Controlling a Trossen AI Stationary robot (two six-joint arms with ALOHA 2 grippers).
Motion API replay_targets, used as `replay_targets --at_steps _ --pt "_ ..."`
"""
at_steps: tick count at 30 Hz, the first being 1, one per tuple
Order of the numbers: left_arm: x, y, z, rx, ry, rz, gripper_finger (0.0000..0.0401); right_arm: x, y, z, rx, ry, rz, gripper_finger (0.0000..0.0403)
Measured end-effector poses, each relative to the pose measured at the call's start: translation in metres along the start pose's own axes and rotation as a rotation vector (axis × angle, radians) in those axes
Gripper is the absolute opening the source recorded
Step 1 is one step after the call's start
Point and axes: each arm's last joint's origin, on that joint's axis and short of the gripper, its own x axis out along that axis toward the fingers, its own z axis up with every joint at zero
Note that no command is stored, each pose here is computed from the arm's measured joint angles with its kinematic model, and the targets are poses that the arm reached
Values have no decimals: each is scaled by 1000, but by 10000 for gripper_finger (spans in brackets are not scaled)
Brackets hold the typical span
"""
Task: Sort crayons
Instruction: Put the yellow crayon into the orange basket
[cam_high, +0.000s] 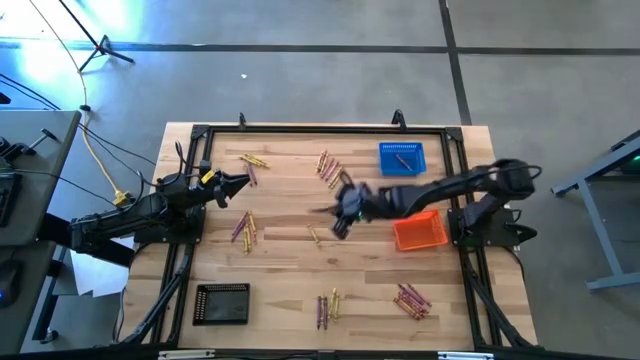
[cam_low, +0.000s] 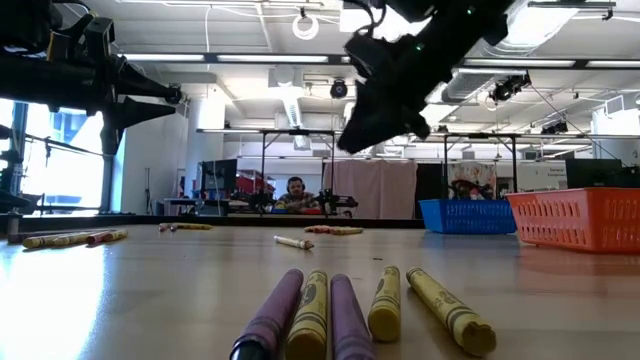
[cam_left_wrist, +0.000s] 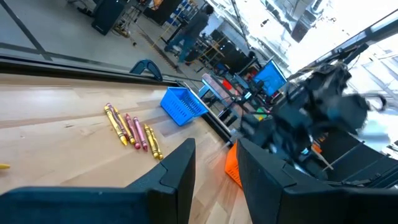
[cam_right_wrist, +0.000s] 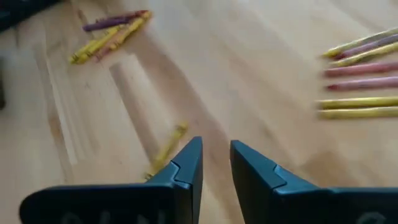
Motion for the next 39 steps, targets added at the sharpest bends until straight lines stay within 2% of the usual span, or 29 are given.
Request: replay_targets --at_steps 4,7,15,20,23,28,30,35,39 --pt "0 0 0 0 0 0 106 27 18 -26 -2 29 3 67" --pt "0 0 0 0 0 0 106 42 28 -34 -22 63 0 67" --pt "0 0 0 0 0 0 106 64 47 -31 -118 116 40 67" --pt "0 0 0 0 -1 0 106 66 53 -24 -125 128 45 67" --pt "0 0 0 0 -1 0 106 65 56 -21 -117 122 55 67" --pt "0 0 0 0 -1 -1 106 64 59 -19 -23 129 55 67" --pt "0 0 0 0 -1 -1 106 63 59 -19 -90 127 61 67" --pt "0 0 0 0 -1 0 106 63 60 -19 -393 115 81 67" --pt "0 0 0 0 -1 0 106 63 60 -19 -481 108 89 67"
